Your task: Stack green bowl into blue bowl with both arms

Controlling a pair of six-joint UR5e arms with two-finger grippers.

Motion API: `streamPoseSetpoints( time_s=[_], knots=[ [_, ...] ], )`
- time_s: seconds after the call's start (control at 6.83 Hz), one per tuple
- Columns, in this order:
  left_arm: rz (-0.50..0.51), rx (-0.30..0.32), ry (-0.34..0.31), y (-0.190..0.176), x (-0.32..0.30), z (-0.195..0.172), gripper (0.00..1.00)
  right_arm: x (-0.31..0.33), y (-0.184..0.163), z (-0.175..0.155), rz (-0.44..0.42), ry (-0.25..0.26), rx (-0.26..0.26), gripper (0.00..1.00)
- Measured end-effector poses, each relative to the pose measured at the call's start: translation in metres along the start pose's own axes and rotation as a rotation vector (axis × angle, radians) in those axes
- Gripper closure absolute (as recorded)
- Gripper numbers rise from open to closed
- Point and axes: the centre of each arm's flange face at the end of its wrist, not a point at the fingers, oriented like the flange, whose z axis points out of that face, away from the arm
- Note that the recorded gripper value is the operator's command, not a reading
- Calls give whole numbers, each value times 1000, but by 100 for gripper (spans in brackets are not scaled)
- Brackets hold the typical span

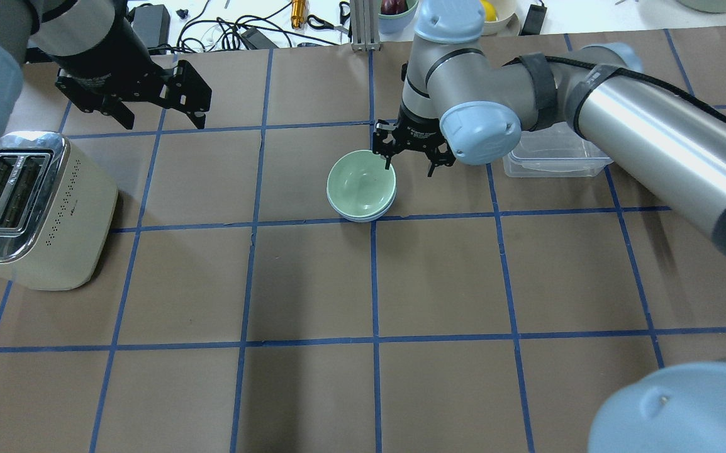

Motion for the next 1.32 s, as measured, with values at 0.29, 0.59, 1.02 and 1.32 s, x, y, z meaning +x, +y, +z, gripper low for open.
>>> streamPoseSetpoints(
  time_s=[0.29, 0.59, 1.02, 1.32],
  knots=[
    [0, 0, 1, 0, 0, 0, 0, 24, 2, -83, 4, 57, 19, 0],
    [0, 1, 1, 0, 0, 0, 0, 30, 6, -156, -19, 70, 40, 0],
    [-1, 1, 1, 0, 0, 0, 0, 50, 51, -188, -104, 88, 39, 0],
    [-3, 1, 1, 0, 0, 0, 0, 68, 97, -179, -111, 88, 57, 0]
  ],
)
